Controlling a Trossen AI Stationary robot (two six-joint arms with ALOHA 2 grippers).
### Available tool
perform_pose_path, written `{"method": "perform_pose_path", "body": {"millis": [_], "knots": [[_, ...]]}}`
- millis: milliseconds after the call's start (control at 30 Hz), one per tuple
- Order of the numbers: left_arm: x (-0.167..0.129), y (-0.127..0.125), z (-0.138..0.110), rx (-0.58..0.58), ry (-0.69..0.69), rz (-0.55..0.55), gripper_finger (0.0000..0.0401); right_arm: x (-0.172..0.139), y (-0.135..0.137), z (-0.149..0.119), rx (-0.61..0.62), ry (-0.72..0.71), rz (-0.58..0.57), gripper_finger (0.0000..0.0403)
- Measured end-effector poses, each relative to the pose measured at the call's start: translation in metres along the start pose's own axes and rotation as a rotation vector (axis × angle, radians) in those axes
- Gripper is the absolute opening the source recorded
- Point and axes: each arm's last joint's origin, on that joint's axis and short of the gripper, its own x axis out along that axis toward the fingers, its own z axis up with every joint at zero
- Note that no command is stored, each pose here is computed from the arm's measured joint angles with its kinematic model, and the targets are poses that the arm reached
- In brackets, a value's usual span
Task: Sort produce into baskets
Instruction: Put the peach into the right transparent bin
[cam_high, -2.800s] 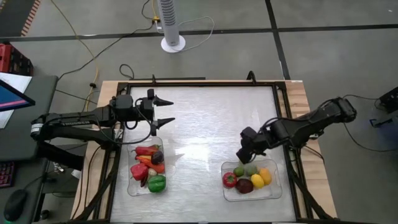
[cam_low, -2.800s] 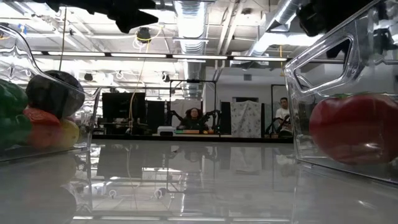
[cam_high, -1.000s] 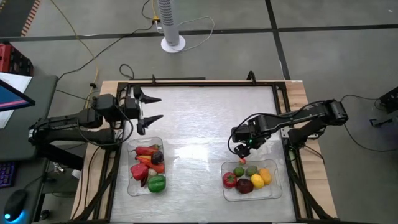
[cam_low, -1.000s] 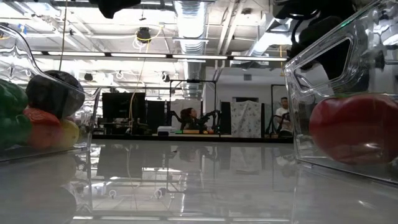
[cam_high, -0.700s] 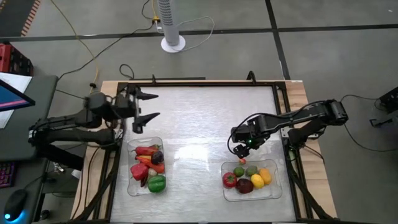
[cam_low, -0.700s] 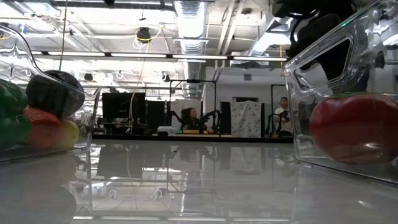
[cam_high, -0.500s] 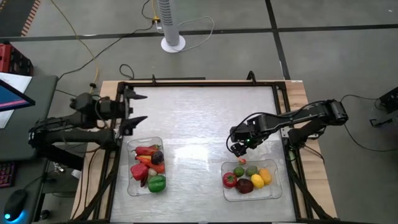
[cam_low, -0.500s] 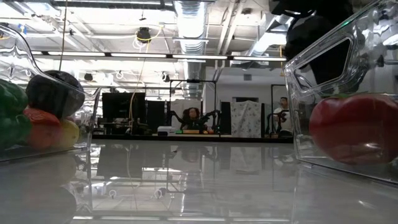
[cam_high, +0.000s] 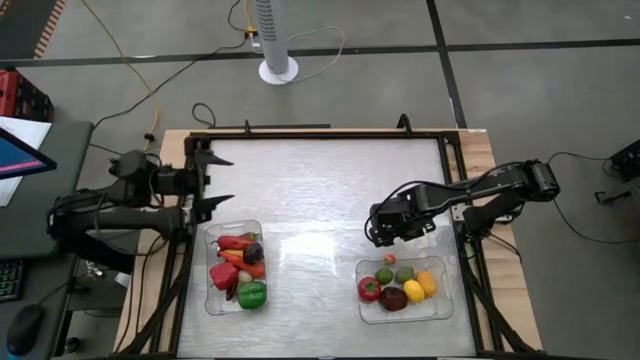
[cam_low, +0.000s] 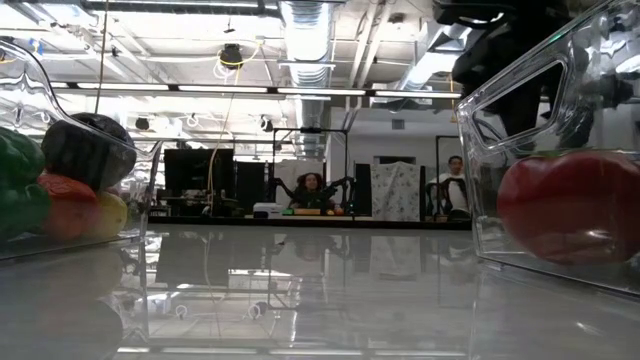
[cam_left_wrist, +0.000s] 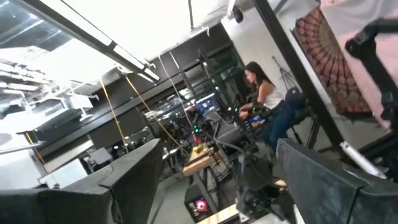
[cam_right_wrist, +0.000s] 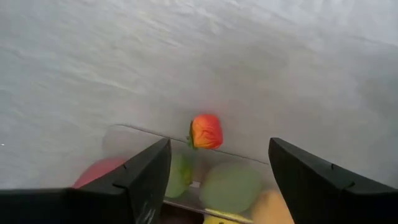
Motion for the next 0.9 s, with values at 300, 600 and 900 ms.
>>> {"method": "perform_pose_path", "body": {"millis": [300, 600, 900], "knots": [[0.037, 0.007, -0.023, 0.108, 0.041, 0.105, 0.0302, 0.001, 0.001, -0.008, 0.057, 0.006, -0.006, 0.0295], [0.054, 0.013, -0.033, 0.170, 0.078, 0.287, 0.0302, 0.019, -0.008, -0.008, 0.103, 0.035, -0.047, 0.0295], [0.053, 0.013, -0.033, 0.179, 0.076, 0.287, 0.0302, 0.037, 0.001, 0.000, 0.100, 0.078, -0.025, 0.0294]]}}
